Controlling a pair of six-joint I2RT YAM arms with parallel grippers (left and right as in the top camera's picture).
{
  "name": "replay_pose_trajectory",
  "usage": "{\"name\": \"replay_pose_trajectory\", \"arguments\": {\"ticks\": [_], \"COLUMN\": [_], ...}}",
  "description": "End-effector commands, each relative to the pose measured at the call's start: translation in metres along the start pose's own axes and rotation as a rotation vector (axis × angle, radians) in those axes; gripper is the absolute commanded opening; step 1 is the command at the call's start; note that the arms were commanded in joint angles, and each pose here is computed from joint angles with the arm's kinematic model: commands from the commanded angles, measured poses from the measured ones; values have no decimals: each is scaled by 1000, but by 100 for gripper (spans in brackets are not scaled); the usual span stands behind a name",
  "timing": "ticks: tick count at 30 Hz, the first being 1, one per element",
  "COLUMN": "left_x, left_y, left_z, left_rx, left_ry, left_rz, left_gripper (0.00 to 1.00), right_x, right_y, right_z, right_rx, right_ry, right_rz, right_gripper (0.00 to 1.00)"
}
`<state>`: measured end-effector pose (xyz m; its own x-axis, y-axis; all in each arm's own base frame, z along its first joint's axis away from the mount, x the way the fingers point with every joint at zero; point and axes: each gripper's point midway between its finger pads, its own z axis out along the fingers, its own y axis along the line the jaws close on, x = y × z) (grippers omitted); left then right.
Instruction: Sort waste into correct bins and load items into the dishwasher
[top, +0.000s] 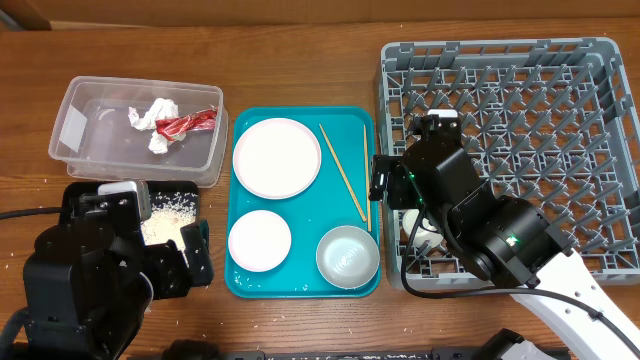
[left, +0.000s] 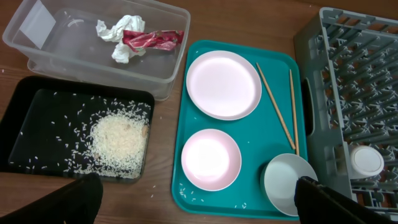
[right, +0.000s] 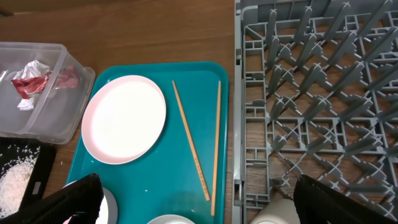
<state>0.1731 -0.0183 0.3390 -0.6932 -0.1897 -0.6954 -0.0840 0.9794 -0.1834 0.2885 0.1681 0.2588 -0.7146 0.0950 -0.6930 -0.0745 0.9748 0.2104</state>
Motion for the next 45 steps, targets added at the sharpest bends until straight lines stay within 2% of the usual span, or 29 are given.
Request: {"name": "replay_pose_trajectory", "arguments": {"ticks": [1,6,8,10,12,16,18,25,32,45], "left_x": [-3,7,0,-19,-23,0,26,71,88,88], "left_y": [2,2,10,1,-11,-23,-26,-21,-15,-16], "left_z": [-3,-7,-4,10,24,62,85,131,174,174], "left_rx": [-7,5,-30,35,113,231,292,331,326,329], "left_ry": [-19,-28,-108,-292,-405,-557,-595,-626,-654,-652], "left_rz": [17,27,15,21,84,166,183,196,194,194], "left_gripper": [100,100,100,100,100,100,100,100,100,100], "right_x": [-7,-7,-7,-7,-7,-7,-7,-7,-7,-7], "right_y": [-1,-1,-1,-1,-1,-1,-1,-1,-1,-1], "right_z": [-3,-3,-3,-3,-3,-3,-3,-3,-3,-3], "right_rx": [7,8,7,7,8,7,7,7,7,7], "right_ry": [-23,-23,-23,-23,-23,-23,-23,-23,-23,-23], "right_rz": [10,10,10,10,10,10,10,10,10,10], "right_gripper": [100,100,100,100,100,100,100,100,100,100]}}
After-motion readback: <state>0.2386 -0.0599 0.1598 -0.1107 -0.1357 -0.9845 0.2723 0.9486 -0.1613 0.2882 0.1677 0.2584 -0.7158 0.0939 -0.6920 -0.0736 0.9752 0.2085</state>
